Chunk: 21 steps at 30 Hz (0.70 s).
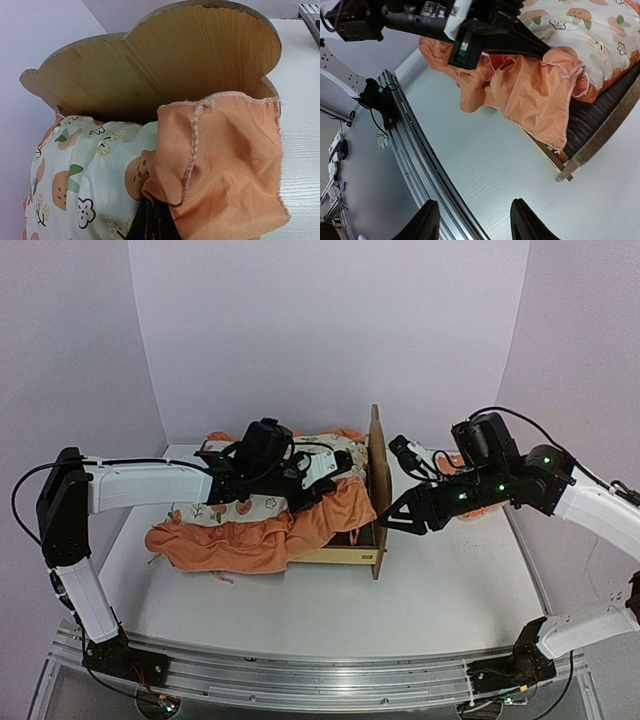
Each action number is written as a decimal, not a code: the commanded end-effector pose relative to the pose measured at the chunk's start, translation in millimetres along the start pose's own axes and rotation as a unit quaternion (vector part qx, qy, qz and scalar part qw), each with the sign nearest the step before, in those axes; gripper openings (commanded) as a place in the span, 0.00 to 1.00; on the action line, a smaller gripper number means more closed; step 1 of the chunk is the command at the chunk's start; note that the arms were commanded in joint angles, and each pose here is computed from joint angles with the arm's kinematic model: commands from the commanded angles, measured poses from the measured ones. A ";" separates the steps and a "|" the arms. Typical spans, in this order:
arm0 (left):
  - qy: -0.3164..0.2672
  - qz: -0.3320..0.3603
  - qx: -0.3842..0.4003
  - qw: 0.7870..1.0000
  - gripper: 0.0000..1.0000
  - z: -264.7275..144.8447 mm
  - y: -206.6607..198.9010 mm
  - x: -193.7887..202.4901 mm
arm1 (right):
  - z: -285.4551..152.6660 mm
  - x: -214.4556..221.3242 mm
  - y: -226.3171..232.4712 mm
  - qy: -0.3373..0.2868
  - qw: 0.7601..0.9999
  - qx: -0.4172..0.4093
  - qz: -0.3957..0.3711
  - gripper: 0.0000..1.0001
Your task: Set up the pet bed
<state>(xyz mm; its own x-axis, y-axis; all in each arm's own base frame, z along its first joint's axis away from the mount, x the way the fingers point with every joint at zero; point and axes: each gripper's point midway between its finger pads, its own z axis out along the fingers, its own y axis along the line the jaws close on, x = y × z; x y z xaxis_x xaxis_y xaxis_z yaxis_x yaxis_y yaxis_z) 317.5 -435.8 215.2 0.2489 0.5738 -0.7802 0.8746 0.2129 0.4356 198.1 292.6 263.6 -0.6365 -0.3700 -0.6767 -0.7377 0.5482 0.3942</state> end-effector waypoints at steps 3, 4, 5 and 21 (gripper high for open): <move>-0.007 -0.038 0.000 0.999 0.00 -24.2 23.9 -4.6 | 13.2 -34.4 24.6 -0.053 0.998 -0.032 -0.032 0.46; -0.008 -0.039 0.001 0.999 0.00 -25.1 24.1 -4.0 | 17.8 -34.4 22.7 -0.051 0.998 -0.022 -0.034 0.45; -0.009 -0.038 0.004 0.999 0.00 -25.5 22.6 -3.4 | 22.6 -32.7 22.1 -0.047 0.998 -0.015 -0.037 0.44; 0.013 -0.062 0.009 0.998 0.00 -22.1 21.0 25.9 | 105.3 1.0 -40.1 -0.060 0.959 0.266 -0.079 0.24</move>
<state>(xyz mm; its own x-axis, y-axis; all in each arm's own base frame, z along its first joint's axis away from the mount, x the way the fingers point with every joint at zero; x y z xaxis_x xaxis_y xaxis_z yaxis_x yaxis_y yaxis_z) 328.4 -410.8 199.8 0.1412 0.5797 -0.8025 0.9151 0.2329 0.3293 203.1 358.3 183.3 -0.4901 -0.5090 -0.7076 -0.7525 0.6567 0.0489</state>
